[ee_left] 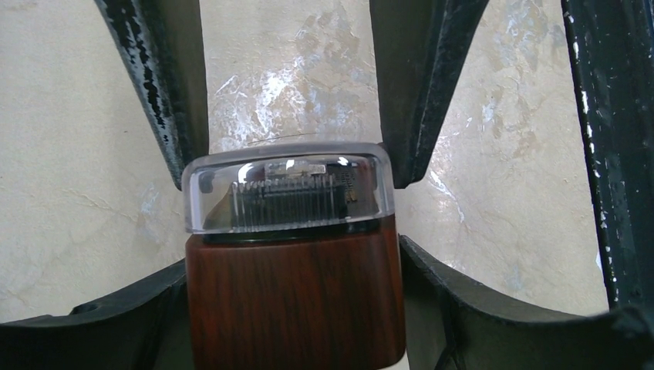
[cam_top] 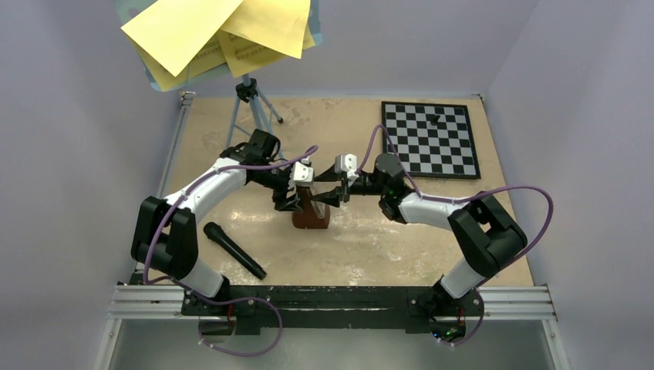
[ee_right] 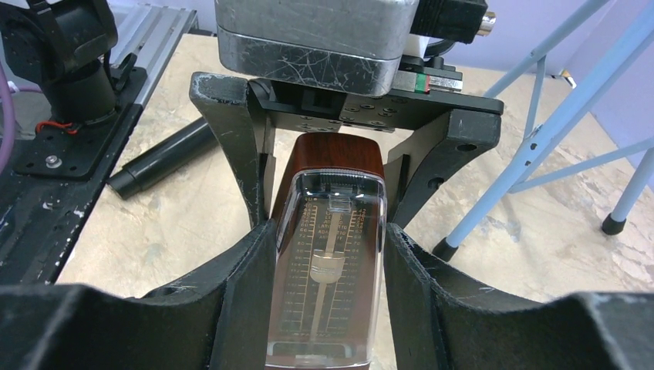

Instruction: Pack up the instrument practice props

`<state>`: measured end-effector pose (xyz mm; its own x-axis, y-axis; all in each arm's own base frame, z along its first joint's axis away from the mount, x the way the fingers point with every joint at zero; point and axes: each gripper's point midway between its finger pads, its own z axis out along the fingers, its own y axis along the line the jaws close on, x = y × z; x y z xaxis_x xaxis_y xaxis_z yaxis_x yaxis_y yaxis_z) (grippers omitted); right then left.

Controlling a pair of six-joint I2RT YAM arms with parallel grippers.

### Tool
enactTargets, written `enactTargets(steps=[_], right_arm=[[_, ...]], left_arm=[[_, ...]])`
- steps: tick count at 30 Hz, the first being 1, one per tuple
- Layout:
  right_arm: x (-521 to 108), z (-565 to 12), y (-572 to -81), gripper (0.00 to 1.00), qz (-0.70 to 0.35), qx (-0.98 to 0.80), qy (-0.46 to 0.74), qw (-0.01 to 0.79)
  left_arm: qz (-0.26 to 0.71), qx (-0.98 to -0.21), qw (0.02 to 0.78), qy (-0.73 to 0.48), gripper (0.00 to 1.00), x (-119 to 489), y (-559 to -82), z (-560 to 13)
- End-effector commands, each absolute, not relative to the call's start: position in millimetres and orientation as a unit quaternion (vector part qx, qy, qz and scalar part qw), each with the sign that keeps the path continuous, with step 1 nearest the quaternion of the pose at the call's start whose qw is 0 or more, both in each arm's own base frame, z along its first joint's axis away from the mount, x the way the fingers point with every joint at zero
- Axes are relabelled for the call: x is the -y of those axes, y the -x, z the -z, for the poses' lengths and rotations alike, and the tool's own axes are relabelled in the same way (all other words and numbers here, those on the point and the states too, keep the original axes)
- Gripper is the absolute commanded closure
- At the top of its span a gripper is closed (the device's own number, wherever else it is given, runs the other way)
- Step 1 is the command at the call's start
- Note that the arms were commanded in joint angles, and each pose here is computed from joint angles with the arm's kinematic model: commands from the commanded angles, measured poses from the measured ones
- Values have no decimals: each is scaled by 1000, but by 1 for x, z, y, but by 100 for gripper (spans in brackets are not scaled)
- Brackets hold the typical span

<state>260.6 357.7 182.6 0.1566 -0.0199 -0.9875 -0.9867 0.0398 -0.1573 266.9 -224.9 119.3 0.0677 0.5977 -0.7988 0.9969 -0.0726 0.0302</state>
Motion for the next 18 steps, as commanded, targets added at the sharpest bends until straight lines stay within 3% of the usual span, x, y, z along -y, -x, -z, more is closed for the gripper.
enactTargets(steps=[1, 10, 18], right_arm=[[-360, -119, -229, 100, -465, -505, 575, 444], [-359, -112, -240, 100, -423, -552, 563, 446], [-359, -121, -217, 100, -480, -555, 556, 390]], left_arm=[[307, -609, 322, -657, 100, 237, -282, -113], [306, -619, 320, -649, 100, 244, -279, -115], [282, -619, 318, -660, 100, 247, -281, -111]])
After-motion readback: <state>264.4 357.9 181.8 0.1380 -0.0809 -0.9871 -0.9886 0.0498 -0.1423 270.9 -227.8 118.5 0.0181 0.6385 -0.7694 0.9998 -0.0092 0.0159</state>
